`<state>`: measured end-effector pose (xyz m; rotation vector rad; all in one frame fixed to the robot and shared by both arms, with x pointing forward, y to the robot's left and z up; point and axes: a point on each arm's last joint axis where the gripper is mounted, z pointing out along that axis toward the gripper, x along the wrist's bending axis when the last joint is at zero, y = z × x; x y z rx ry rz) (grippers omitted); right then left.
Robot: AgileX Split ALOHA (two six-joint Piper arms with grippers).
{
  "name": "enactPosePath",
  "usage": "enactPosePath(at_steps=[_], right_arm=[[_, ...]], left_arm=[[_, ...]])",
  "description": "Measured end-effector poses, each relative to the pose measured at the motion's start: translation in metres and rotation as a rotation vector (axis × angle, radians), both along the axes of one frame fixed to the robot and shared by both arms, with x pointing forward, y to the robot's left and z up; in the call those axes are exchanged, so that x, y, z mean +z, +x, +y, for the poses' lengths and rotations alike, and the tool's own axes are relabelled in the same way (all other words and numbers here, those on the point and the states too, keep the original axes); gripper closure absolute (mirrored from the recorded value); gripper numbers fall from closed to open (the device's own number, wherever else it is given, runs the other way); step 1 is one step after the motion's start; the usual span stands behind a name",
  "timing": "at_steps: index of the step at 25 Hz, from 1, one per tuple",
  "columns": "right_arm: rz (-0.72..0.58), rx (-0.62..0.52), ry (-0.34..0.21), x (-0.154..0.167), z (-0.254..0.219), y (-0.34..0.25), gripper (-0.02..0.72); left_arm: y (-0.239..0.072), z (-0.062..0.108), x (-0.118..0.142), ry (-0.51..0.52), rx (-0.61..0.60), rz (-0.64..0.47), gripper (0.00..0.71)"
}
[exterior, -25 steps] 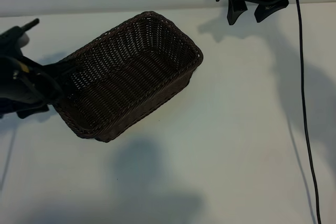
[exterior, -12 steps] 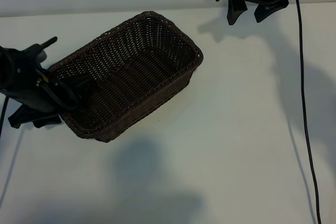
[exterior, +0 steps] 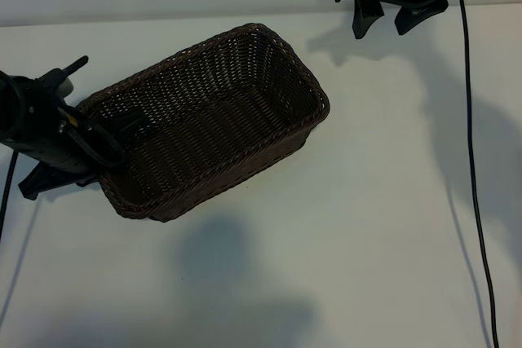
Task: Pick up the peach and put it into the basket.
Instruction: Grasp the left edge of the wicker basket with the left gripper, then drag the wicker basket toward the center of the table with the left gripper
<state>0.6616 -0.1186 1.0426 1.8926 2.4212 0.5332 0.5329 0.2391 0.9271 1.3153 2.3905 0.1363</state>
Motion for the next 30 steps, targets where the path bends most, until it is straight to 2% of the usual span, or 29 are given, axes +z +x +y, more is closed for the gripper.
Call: enactPosePath(at_steps=[6,18,25,30], right_arm=[[0.000,0.000,0.000,0.000,0.000,0.000,0.145],[0.006,-0.001,0.015,0.000,0.001,0.000,0.145],[0.007,-0.001,0.016,0.000,0.001,-0.001,0.145],[0.007,-0.001,0.016,0.000,0.001,-0.001,0.145]], left_arm=[[0.000,-0.002,0.003,-0.028,0.000,-0.015,0.615],[-0.007,-0.004,0.037,-0.057,-0.058,-0.139,0.617],[0.002,0.000,0.053,0.015,-0.231,-0.096,0.617],[0.026,-0.005,0.065,0.036,-0.319,-0.086,0.617]])
